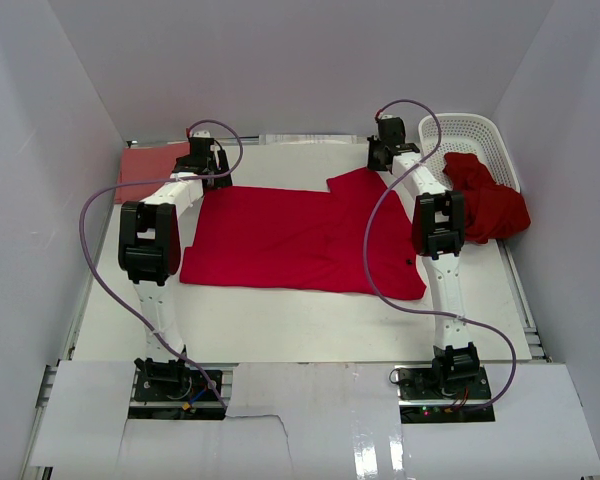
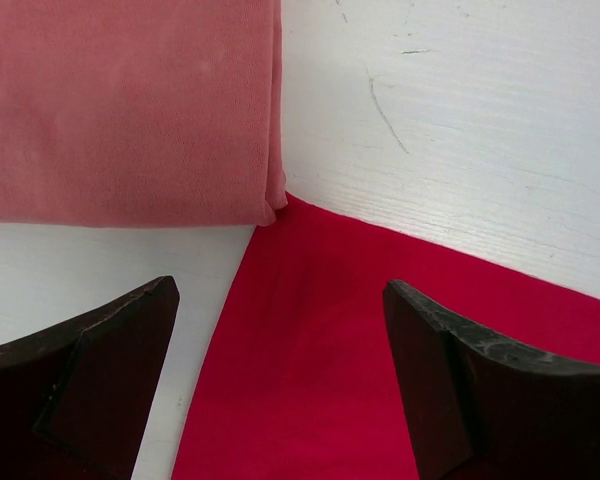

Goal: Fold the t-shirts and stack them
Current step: Grap the side of the flattened tshirt furthest away from the robot with both arms

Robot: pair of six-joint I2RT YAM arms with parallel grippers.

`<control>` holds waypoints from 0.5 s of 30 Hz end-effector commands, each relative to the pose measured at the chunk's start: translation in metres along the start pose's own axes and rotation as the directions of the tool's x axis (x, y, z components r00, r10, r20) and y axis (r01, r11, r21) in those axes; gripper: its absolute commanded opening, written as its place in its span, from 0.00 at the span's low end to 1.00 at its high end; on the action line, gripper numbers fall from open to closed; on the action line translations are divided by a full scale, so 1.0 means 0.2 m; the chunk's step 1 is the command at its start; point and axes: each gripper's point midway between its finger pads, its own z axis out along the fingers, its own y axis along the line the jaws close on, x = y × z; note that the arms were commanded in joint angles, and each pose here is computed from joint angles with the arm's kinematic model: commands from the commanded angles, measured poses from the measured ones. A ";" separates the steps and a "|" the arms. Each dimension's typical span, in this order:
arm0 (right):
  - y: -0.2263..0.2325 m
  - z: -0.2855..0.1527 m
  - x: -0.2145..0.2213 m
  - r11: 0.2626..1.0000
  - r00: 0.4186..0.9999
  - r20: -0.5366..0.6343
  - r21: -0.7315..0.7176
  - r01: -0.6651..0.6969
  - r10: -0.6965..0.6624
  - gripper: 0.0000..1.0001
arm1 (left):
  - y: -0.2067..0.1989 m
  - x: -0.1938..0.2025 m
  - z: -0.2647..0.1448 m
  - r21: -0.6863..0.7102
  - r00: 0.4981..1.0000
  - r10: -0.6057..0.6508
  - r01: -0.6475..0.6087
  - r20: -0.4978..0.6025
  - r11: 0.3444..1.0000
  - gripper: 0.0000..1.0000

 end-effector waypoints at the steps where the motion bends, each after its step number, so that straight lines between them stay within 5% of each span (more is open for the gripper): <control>1: 0.03 -0.05 0.04 1.000 0.999 -0.040 -0.018 0.003 -0.004 0.08 | 0.01 -0.10 -0.09 0.015 0.999 -0.017 0.016 0.039 1.000 0.95; 6: 0.04 -0.08 0.00 1.000 1.000 -0.024 -0.031 0.001 -0.002 0.08 | -0.01 -0.07 -0.07 0.026 1.000 -0.010 0.010 0.025 1.000 0.93; 10: 0.04 -0.09 0.00 0.999 1.000 -0.026 -0.036 0.006 -0.007 0.08 | -0.03 -0.03 -0.03 0.054 1.000 0.004 -0.004 0.001 0.999 0.71; 15: 0.06 -0.10 0.01 0.999 1.000 -0.024 -0.050 0.006 -0.007 0.08 | -0.05 -0.01 0.03 0.046 1.000 -0.011 0.012 -0.015 0.999 0.63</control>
